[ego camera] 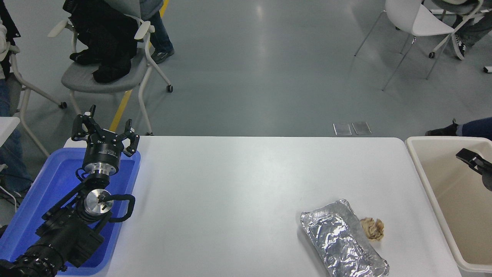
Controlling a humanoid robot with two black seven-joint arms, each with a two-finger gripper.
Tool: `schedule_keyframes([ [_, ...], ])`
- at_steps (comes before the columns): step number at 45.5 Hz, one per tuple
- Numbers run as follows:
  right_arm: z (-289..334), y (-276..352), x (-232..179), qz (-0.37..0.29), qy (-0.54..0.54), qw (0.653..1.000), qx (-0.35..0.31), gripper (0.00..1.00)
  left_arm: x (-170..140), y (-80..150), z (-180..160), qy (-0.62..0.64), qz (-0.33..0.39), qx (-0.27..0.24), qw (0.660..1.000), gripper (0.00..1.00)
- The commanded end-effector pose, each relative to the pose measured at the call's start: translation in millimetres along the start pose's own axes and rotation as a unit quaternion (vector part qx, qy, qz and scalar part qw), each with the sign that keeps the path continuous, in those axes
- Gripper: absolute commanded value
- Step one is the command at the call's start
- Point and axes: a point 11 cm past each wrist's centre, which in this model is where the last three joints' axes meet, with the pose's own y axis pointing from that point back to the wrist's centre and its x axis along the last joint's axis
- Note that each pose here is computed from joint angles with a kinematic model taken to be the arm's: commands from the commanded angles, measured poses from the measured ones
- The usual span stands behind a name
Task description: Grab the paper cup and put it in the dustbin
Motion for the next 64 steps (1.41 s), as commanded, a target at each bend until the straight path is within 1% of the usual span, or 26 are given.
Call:
schedule_keyframes([
  [1, -85.8, 27.1, 64.3, -0.02, 0.041, 0.996, 0.071, 1.0, 0.0, 0.0, 0.0, 0.0, 0.0, 0.0, 1.0, 0.99],
  [7, -138.7, 52.1, 69.9, -0.059, 0.109, 0.987, 0.106, 1.0, 0.1, 0.0, 0.0, 0.0, 0.001, 0.0, 1.0, 0.99],
  [15, -189.6, 89.4, 61.9, -0.105, 0.191, 0.968, 0.125, 1.0, 0.0, 0.0, 0.0, 0.0, 0.0, 0.0, 1.0, 0.99],
  [27, -257.5, 153.2, 3.1, -0.197, 0.302, 0.919, 0.159, 1.0, 0.1, 0.0, 0.0, 0.0, 0.001, 0.0, 1.0, 0.99],
  [33, -285.1, 188.9, -40.0, -0.25, 0.348, 0.885, 0.184, 1.0, 0.0, 0.0, 0.0, 0.0, 0.0, 0.0, 1.0, 0.99],
  [37, -301.5, 210.5, -64.9, -0.271, 0.388, 0.86, 0.192, 1.0, 0.0, 0.0, 0.0, 0.0, 0.0, 0.0, 1.0, 0.99],
  [40, -310.6, 223.7, -76.9, -0.287, 0.412, 0.844, 0.187, 1.0, 0.1, 0.0, 0.0, 0.0, 0.001, 0.0, 1.0, 0.99],
  [41, -313.9, 231.7, -82.9, -0.304, 0.425, 0.834, 0.177, 1.0, 0.1, 0.0, 0.0, 0.0, 0.001, 0.0, 1.0, 0.99],
  [45, -319.9, 249.8, -90.7, -0.342, 0.438, 0.817, 0.15, 1.0, 0.1, 0.0, 0.0, 0.0, 0.001, 0.0, 1.0, 0.99],
  [50, -326.3, 264.0, -91.4, -0.363, 0.431, 0.815, 0.136, 1.0, 0.1, 0.0, 0.0, 0.0, 0.001, 0.0, 1.0, 0.99],
  [55, -313.7, 272.3, -99.3, -0.398, 0.419, 0.809, 0.106, 1.0, 0.0, 0.0, 0.0, 0.0, 0.0, 0.0, 1.0, 0.99],
  [64, -291.5, 293.0, -92.6, -0.418, 0.395, 0.815, 0.072, 1.0, 0.1, 0.0, 0.0, 0.0, 0.001, 0.0, 1.0, 0.99],
])
